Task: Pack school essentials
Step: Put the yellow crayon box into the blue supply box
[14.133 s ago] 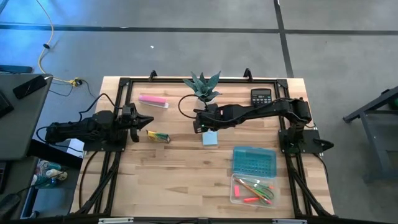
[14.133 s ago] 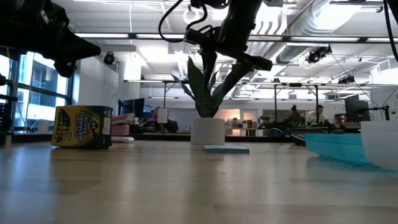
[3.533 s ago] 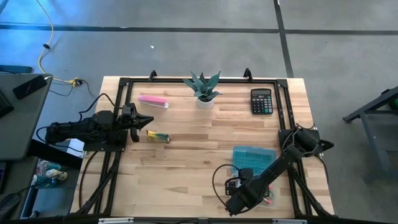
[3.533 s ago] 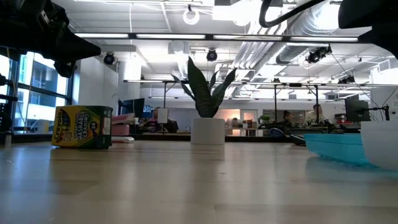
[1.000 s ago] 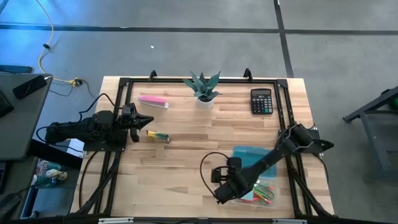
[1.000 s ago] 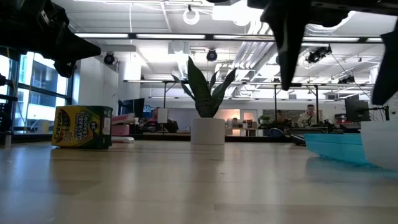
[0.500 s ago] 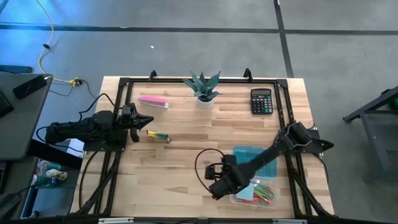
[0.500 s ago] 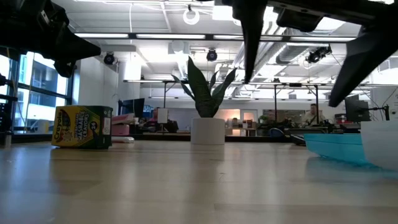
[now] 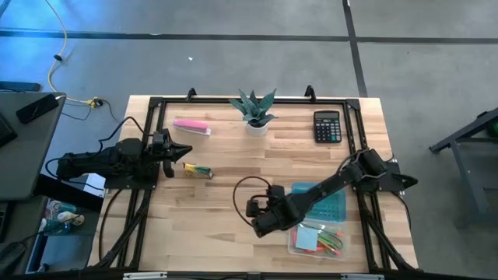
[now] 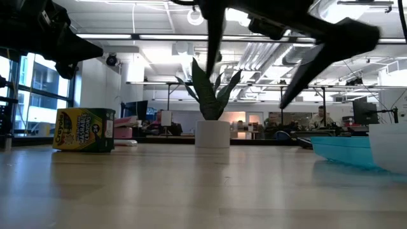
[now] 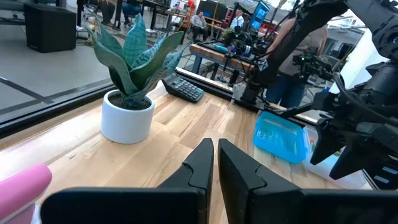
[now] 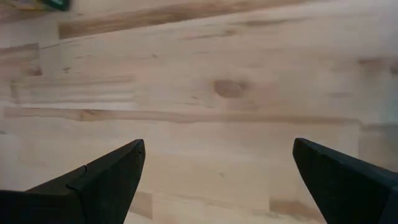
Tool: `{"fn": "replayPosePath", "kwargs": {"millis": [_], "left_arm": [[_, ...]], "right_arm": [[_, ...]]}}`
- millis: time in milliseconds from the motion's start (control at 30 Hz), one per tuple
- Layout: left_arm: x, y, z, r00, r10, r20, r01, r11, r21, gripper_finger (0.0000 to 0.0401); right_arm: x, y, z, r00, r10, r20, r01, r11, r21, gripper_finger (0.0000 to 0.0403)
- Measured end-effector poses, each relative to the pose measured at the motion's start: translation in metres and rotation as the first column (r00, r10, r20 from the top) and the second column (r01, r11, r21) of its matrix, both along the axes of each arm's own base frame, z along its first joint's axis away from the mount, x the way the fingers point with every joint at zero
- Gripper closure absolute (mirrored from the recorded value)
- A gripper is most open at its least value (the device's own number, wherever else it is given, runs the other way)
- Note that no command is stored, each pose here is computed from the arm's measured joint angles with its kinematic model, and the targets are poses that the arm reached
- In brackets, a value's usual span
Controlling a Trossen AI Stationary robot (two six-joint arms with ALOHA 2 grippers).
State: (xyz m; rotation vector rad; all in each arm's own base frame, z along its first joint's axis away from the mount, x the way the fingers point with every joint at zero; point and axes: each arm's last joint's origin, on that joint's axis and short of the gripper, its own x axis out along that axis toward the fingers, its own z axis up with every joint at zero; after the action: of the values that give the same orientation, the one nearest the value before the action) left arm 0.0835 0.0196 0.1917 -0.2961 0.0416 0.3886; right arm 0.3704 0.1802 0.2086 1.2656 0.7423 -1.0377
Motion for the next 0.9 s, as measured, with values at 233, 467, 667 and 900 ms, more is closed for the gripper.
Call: {"fn": "replayPosePath", "kwargs": {"millis": [233,467,667,900], "left_arm": [[0.0,0.0,0.0,1.0,0.0,0.0,0.0,1.0,0.0,0.0386],[0.0,0.0,0.0,1.0,0.0,0.0,0.0,1.0,0.0,0.0386],[0.0,0.0,0.0,1.0,0.0,0.0,0.0,1.0,0.0,0.0386],[0.0,0.0,0.0,1.0,0.0,0.0,0.0,1.0,0.0,0.0386]], "right_arm": [[0.013,-0.016,0.002,0.998,0.052,0.026,-0.051,0.998,-0.021,0.0003],[0.023,-0.029,0.003,0.993,0.104,0.055,-0.101,0.994,-0.046,0.0003],[0.032,-0.041,0.005,0.986,0.153,0.069,-0.148,0.986,-0.078,0.0003],[0.039,-0.053,0.007,0.976,0.201,0.084,-0.192,0.975,-0.112,0.0003]]}}
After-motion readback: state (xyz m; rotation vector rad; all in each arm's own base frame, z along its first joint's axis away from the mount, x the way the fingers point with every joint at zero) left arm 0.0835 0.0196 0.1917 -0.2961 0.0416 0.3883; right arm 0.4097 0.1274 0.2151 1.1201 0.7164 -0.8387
